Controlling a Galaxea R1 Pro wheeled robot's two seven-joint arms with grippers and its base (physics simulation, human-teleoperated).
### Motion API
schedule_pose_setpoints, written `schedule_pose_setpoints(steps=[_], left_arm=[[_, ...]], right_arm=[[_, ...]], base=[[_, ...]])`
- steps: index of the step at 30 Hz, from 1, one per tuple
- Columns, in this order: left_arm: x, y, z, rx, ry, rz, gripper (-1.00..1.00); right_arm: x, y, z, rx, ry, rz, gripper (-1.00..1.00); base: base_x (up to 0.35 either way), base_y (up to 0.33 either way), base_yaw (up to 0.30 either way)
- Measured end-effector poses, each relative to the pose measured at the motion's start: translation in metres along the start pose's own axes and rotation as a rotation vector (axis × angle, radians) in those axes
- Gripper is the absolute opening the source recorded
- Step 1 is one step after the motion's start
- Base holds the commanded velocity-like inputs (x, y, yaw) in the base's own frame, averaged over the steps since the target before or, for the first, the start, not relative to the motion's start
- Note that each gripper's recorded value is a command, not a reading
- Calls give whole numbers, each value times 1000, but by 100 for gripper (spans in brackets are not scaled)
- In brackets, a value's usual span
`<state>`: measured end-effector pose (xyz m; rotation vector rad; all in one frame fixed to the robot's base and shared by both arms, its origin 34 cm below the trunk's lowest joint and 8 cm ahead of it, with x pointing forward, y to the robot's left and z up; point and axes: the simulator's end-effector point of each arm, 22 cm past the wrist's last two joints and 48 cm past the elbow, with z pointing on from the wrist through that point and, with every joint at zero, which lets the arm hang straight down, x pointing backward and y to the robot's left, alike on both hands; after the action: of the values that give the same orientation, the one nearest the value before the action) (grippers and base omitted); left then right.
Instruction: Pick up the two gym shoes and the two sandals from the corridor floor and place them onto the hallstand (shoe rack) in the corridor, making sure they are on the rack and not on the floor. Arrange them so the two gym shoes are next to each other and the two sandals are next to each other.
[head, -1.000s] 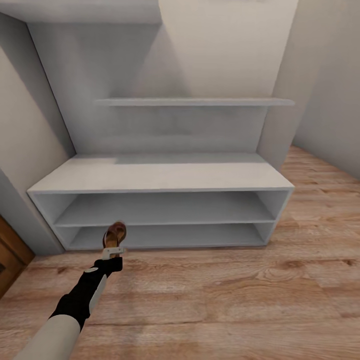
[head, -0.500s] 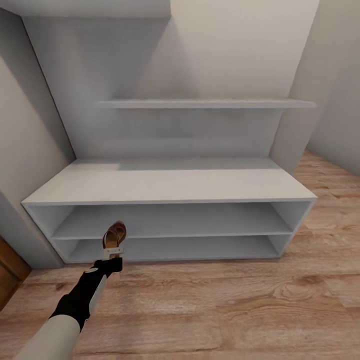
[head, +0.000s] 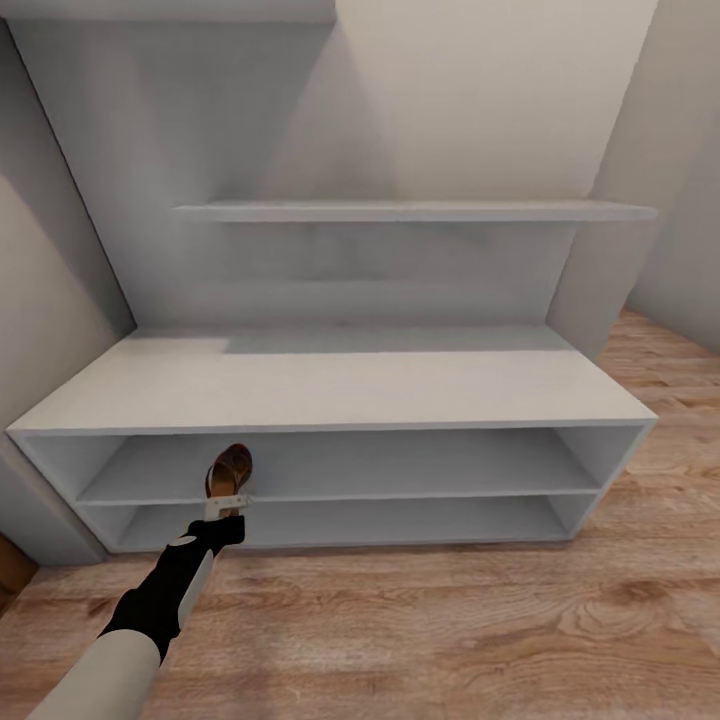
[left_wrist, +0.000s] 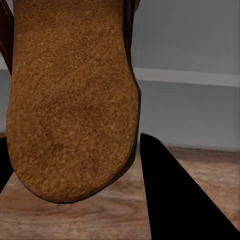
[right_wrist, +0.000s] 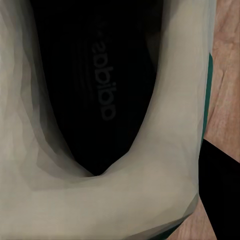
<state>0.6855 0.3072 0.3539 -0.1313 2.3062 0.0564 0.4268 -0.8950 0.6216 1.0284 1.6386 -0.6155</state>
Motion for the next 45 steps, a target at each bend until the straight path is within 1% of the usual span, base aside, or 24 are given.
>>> schedule_pose_setpoints(steps=[4, 6, 7, 8, 12, 18, 35, 45], left_arm=[[0, 1, 0, -6, 0, 0, -100], [0, 7, 0, -33, 0, 0, -100], [0, 15, 0, -67, 0, 1, -100], [0, 19, -1, -86, 0, 0, -100], [0, 25, -1, -115, 0, 0, -100], [-3, 26, -2, -120, -17, -1, -100], [-4, 26, -2, -121, -21, 0, -100], [-3, 26, -2, -121, -21, 0, -100]], right_arm=[[0, 0, 0, 0, 0, 0, -100], [0, 0, 0, 0, 0, 0, -100], [0, 0, 0, 0, 1, 0, -100], [0, 0, 0, 0, 0, 0, -100], [0, 0, 0, 0, 0, 0, -100], [0, 0, 0, 0, 1, 0, -100], [1, 0, 0, 0, 2, 0, -100], [1, 0, 0, 1, 2, 1, -100]], base=[[9, -3, 0], [2, -1, 0], [1, 0, 0], [0, 0, 0], [0, 0, 0], [17, 0, 0], [287, 0, 0], [81, 0, 0]])
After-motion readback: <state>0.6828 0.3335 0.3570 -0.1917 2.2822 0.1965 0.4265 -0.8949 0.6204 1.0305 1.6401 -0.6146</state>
